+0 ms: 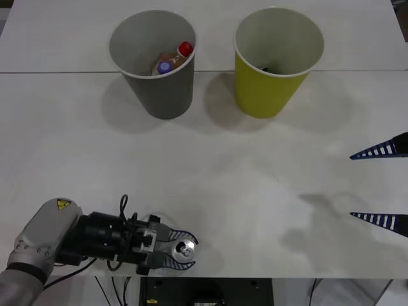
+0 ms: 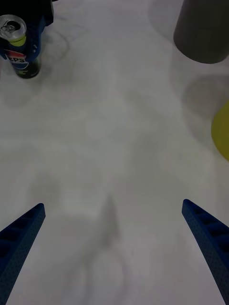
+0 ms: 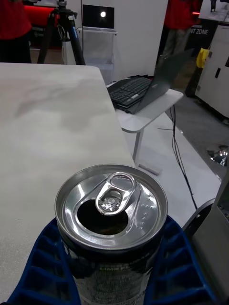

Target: Put the can into the green bin and the plastic bottle into the gray bin

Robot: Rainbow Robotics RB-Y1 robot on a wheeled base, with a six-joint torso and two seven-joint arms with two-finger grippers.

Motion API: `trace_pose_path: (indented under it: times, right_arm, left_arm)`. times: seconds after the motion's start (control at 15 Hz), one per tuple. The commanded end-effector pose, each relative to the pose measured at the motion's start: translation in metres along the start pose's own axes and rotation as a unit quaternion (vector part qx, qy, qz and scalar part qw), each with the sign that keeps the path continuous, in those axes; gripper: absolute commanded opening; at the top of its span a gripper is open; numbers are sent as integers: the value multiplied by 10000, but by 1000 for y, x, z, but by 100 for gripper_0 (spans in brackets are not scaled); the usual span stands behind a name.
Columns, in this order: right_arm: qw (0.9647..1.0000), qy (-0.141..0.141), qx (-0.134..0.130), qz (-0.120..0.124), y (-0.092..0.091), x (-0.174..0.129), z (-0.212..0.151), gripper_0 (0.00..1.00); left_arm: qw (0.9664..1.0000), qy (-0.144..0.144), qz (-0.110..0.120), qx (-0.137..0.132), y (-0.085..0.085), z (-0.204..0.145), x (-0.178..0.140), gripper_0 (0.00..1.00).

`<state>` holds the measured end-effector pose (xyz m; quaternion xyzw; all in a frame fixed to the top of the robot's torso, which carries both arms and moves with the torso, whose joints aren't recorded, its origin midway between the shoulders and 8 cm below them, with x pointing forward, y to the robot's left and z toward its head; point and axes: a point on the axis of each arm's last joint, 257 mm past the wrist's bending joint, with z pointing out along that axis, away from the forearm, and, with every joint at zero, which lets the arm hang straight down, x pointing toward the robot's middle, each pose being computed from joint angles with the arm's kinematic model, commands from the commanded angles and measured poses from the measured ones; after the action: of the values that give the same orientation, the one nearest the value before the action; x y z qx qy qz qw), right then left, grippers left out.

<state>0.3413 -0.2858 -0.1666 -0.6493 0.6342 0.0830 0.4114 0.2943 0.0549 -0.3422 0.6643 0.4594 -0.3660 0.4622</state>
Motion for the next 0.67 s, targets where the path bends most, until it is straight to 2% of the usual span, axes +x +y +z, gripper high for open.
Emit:
trace_pose_path:
  times: [0.07,0.27,0.47,0.6,0.67]
  right_arm:
    - [10000,0,0,0,0,0,0,100]
    - [10000,0,0,0,0,0,0,100]
    - [10000,0,0,0,0,0,0,100]
    - [10000,0,0,0,0,0,0,100]
    - [10000,0,0,0,0,0,0,100]
  left_arm:
    - [10000,-3,7,18,2,0,-2,0]
    - [10000,0,-53,5,8,-1,-4,0]
    - [9991,66,-408,-32,24,-7,-8,0]
    - [9977,278,-616,-87,44,-18,-10,0]
    - [9967,481,-652,-97,54,-24,-9,0]
